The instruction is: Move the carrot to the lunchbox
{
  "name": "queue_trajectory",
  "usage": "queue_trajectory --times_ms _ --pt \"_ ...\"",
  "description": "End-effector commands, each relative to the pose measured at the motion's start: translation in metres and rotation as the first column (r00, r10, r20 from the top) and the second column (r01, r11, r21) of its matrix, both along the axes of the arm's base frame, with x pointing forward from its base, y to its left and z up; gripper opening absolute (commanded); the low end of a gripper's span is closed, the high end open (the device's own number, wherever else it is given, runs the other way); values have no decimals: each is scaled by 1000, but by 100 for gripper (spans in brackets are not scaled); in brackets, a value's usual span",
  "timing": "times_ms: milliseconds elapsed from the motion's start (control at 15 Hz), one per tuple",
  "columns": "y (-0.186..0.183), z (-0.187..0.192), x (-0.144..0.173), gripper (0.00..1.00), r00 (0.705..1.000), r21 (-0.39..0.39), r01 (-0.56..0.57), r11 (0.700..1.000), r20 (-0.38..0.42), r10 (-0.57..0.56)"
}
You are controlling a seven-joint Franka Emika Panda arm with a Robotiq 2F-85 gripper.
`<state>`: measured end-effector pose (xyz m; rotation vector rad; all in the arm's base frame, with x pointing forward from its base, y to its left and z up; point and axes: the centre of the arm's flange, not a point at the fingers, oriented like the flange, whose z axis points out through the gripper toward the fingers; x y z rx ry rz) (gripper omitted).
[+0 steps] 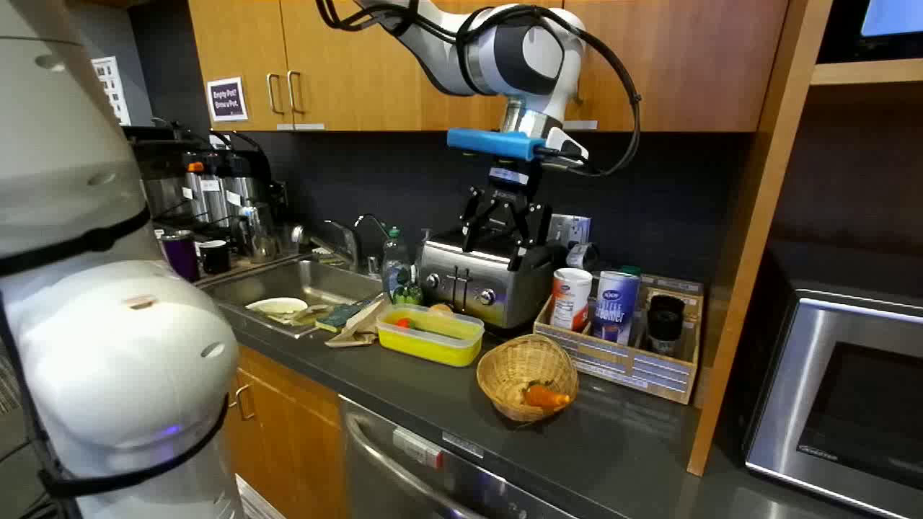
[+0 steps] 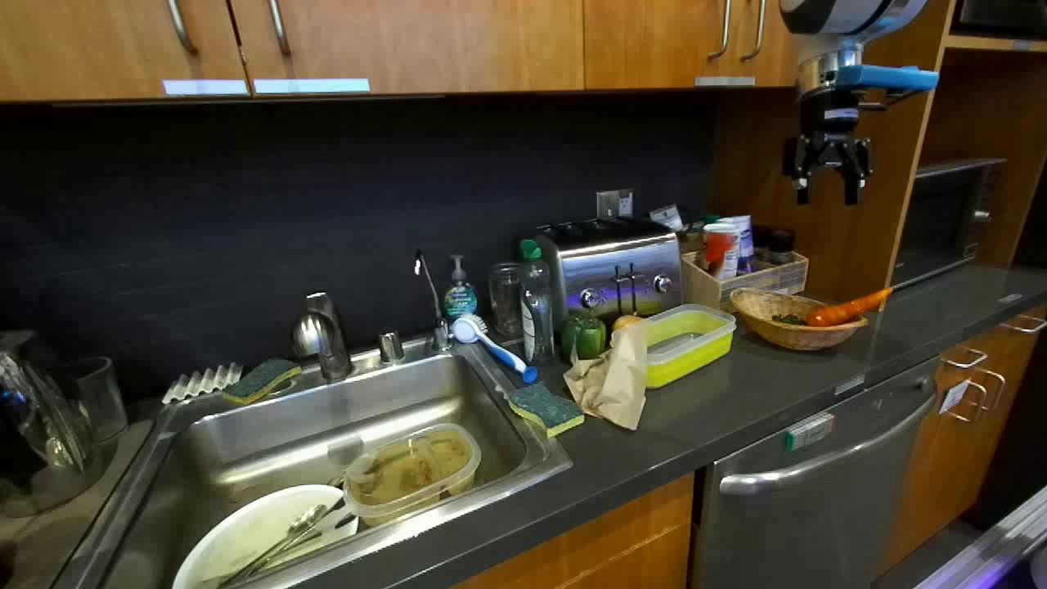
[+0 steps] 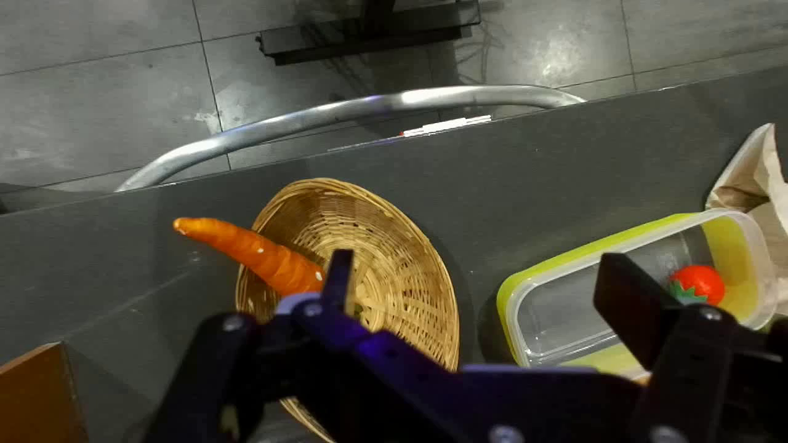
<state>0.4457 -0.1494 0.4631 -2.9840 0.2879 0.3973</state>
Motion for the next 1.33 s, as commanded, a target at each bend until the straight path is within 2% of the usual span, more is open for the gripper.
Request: queue_trajectory --times_ms 0,1000,1267 --pt "0 0 0 100 1000 0 0 1000 1 0" --pt "0 0 0 100 1000 0 0 1000 1 0" --pt "-3 -2 -24 100 996 5 -63 998 56 63"
